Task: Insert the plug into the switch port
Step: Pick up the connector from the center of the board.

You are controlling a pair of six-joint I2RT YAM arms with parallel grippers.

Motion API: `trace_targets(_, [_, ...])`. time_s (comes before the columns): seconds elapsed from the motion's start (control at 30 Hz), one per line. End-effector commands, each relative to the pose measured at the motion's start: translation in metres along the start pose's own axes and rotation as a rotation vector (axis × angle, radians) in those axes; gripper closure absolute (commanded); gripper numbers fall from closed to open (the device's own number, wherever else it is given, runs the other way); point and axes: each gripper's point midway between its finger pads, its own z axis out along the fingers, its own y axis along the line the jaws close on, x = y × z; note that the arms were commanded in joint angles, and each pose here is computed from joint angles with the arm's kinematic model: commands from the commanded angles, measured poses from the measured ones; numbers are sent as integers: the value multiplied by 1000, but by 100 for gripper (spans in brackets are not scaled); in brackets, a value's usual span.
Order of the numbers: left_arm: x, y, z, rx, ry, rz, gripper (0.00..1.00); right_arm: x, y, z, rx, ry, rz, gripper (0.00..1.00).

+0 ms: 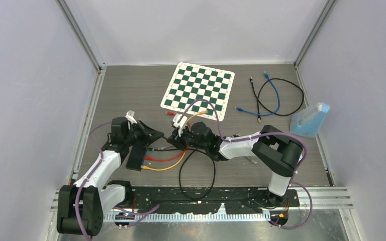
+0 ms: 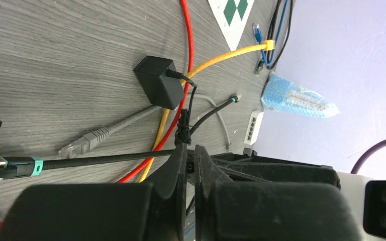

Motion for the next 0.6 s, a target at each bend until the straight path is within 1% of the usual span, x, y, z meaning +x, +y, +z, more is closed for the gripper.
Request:
trace_targets(0.0, [-7,-13,-3,46,-45,19,98,-38,4,-3,-17,-102,-52,79])
trace_targets(0.43, [-3,-9,-6,40,-55,-2,96,-42,8,9,-45,-104,-51,78])
trace_targets(0.5, [-4,-9,-7,40,-56,-3,96,-43,8,10,-47,-106,-50,83])
trace_targets(0.57, [-4,-9,-6,39,-57,-5,96,-45,11,10,-62,-119,-52,91])
